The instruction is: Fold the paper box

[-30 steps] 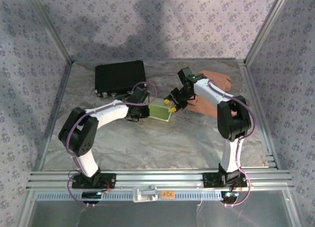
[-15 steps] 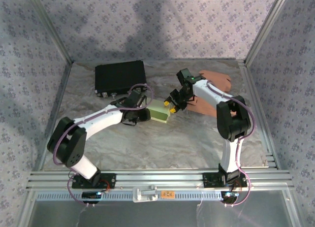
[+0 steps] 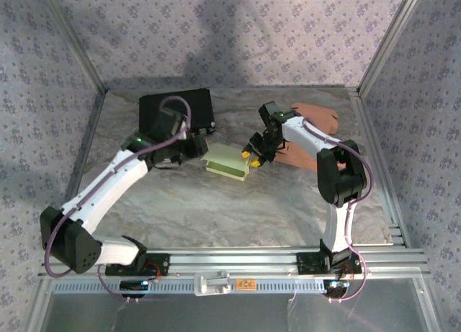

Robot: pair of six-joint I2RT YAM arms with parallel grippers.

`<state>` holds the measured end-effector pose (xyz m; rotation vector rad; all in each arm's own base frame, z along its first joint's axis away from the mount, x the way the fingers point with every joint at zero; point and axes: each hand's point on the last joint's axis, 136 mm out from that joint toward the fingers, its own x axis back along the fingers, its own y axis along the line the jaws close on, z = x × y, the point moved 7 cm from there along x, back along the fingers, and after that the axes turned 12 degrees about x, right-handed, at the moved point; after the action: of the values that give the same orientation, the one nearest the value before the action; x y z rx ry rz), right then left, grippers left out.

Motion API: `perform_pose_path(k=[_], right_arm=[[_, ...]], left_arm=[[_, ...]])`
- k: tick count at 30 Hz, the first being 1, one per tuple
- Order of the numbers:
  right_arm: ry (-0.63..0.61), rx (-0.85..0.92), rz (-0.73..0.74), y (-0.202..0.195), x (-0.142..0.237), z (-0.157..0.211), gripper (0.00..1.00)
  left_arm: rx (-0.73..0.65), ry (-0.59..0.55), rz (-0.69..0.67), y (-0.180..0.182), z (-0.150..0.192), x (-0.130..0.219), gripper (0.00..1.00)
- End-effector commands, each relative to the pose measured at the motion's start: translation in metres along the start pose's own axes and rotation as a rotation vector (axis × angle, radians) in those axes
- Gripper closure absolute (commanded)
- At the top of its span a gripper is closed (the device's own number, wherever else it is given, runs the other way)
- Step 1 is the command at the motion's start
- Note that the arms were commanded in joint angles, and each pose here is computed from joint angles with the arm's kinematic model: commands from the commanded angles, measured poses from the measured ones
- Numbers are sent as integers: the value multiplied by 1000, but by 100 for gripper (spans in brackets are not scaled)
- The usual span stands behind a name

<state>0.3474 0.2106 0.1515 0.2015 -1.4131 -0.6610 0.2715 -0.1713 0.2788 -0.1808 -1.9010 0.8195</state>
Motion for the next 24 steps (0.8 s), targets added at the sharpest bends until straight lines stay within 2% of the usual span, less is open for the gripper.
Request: perform_pose_path(k=[1,3,4,5,11,16,24], right_arm=[[-8,73,33,2,9,5,63],[-13,89,38,3,10,3,61],[-12,96,42,3,10,3,61],[-10,102,47,3,9,2,60],[-10,108,54,3,5,0,59],[-19,103,45,7,6,-3,59],[3,54,-30,11,1,-10,58]], left_arm=[[26,129,-74,16,-13,-12,53],[29,164,-70,18,-25,-29,47],[33,183,-68,19,-31,-38,35],[25,202,-67,18,-36,-49,29],[-18,261,-122,17,-54,-97,33],[-56,229,-108,15,-63,-107,37],[-140,243,-103,16,-69,-132,41]])
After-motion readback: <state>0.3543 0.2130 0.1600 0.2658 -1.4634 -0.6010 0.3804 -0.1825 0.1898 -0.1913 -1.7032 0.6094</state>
